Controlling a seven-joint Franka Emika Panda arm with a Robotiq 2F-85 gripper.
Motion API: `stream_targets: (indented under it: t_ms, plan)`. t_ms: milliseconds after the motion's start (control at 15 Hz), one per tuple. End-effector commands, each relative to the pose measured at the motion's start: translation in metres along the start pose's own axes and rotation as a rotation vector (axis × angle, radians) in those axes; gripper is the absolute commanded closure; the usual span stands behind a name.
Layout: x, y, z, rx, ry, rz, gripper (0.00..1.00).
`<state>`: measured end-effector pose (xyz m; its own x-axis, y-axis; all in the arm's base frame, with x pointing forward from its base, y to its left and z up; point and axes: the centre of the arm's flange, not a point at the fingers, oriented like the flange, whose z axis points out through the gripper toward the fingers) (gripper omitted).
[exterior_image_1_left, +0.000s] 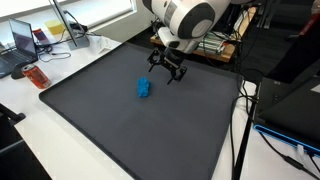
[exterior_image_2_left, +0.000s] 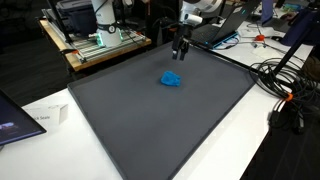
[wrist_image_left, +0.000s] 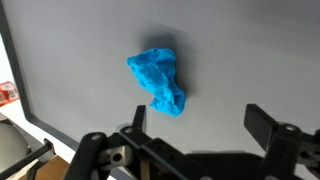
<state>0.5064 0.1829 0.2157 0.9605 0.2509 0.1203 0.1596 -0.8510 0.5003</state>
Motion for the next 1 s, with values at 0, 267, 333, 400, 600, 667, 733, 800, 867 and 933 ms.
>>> stream_targets:
  t_ms: [0,267,333,400,600,667,733,800,867,933]
  plan:
    - [0.008,-0.035,-0.010,-0.017,0.026,0.064,0.00]
    - [0.001,-0.045,-0.014,-0.005,0.079,0.139,0.00]
    - [-0.002,-0.044,-0.015,-0.008,0.081,0.154,0.00]
    - [-0.006,-0.041,-0.016,-0.011,0.078,0.166,0.00]
    - [-0.014,-0.032,-0.019,-0.017,0.072,0.215,0.00]
    - [-0.016,-0.031,-0.019,-0.013,0.074,0.226,0.00]
    - [-0.017,-0.031,-0.020,-0.004,0.076,0.232,0.00]
    - [-0.017,-0.032,-0.020,0.004,0.079,0.240,0.00]
    - [-0.017,-0.033,-0.019,0.011,0.084,0.243,0.00]
    - [-0.017,-0.036,-0.020,0.017,0.087,0.242,0.00]
